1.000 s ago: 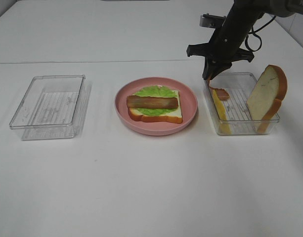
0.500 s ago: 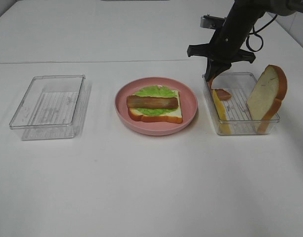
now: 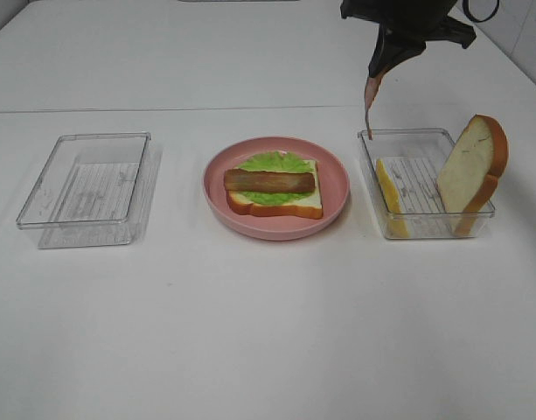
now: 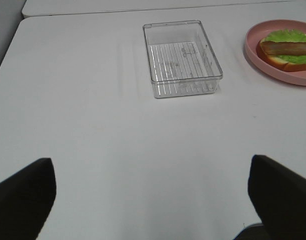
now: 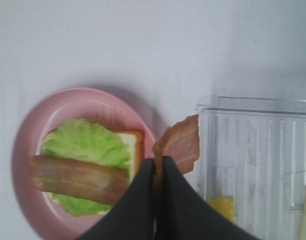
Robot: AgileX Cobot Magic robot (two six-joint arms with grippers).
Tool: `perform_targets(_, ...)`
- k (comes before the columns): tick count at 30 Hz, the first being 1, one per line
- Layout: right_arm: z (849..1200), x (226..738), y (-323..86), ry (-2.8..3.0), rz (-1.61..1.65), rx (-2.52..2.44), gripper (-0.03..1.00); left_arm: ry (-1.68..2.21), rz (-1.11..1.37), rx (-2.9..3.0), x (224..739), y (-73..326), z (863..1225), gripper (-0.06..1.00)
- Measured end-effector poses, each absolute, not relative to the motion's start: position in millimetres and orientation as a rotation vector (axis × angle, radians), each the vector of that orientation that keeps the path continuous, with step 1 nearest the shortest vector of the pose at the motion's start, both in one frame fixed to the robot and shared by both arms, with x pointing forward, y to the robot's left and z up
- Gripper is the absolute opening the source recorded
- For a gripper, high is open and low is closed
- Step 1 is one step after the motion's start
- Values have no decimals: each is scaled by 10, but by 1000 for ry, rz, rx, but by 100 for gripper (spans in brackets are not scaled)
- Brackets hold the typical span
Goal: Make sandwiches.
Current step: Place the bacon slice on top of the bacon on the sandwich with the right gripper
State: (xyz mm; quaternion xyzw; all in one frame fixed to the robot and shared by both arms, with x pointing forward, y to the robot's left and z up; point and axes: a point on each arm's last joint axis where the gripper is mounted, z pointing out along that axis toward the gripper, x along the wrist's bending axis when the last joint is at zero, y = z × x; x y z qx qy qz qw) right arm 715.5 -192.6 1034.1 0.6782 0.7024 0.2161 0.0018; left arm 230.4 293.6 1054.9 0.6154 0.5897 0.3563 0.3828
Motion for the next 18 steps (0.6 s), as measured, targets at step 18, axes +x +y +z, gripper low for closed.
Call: perform_targets(18, 10485, 6803, -732, 2507, 1081, 1946, 0, 1503, 906, 1569, 2304, 2933, 10549, 99)
